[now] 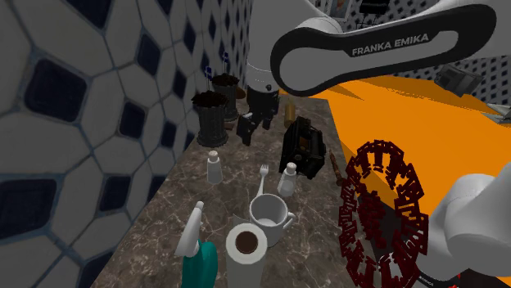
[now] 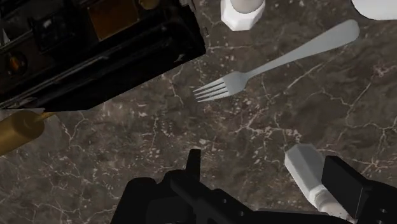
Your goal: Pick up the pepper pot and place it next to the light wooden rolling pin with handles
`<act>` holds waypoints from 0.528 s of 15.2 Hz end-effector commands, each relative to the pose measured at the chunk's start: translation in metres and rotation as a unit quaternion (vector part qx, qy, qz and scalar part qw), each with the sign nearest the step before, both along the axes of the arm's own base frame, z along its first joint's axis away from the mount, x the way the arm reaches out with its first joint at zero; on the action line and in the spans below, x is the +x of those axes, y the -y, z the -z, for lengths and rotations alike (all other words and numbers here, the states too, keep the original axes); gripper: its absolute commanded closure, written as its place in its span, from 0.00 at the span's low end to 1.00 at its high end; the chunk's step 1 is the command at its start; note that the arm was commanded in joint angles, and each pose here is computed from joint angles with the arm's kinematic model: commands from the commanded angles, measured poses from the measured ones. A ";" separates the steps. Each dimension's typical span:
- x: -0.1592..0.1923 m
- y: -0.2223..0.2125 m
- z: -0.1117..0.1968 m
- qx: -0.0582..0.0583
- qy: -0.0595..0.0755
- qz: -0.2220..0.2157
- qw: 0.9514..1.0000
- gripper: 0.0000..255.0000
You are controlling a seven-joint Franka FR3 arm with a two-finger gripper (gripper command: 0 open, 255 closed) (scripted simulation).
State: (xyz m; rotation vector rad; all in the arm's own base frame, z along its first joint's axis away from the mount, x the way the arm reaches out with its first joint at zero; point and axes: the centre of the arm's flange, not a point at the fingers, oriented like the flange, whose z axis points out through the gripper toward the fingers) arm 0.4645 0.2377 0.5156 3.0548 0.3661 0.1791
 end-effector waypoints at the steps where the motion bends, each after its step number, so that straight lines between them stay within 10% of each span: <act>1: 0.011 -0.022 0.008 0.001 0.004 -0.007 1.000 0.00; 8: 0.050 -0.099 0.031 0.001 0.019 -0.033 0.999 0.00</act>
